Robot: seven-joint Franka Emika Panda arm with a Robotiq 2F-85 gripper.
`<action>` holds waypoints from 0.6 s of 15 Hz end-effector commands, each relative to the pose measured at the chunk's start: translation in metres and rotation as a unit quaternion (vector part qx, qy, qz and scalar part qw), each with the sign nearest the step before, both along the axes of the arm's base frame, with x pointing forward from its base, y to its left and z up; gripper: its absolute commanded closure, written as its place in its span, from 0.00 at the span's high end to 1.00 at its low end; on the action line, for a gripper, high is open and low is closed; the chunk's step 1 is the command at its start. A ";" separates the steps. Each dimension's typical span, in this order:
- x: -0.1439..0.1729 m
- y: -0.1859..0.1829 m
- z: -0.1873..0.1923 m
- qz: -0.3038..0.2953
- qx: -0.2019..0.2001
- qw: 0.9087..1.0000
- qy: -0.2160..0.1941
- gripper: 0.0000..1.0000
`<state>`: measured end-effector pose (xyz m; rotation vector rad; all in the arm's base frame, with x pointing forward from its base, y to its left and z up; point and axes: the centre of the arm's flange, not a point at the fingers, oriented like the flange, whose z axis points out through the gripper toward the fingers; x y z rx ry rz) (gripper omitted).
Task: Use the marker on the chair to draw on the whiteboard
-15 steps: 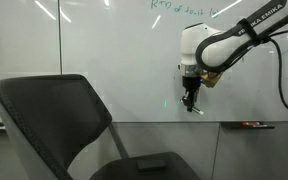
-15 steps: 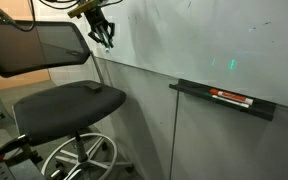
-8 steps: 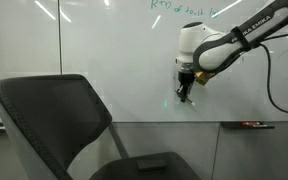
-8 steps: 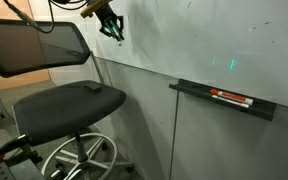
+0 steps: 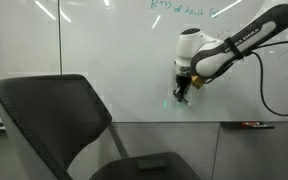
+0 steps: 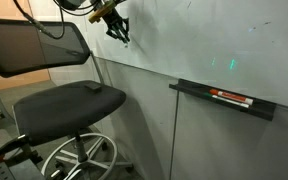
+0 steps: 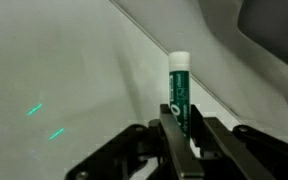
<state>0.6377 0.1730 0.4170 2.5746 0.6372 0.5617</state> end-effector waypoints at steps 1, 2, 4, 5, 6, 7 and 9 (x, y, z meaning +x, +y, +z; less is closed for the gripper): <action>0.017 0.018 -0.004 0.009 0.000 1.000 -0.025 0.06; 0.019 0.021 -0.005 0.011 0.000 1.000 -0.027 0.06; 0.024 0.026 -0.004 0.015 -0.005 0.999 -0.034 0.06; 0.025 0.027 -0.003 0.016 -0.006 0.999 -0.036 0.06; 0.027 0.027 0.000 0.016 -0.007 0.999 -0.037 0.06; 0.028 0.027 0.001 0.015 -0.008 0.999 -0.037 0.06; 0.031 0.024 0.002 0.012 -0.008 0.999 -0.034 0.06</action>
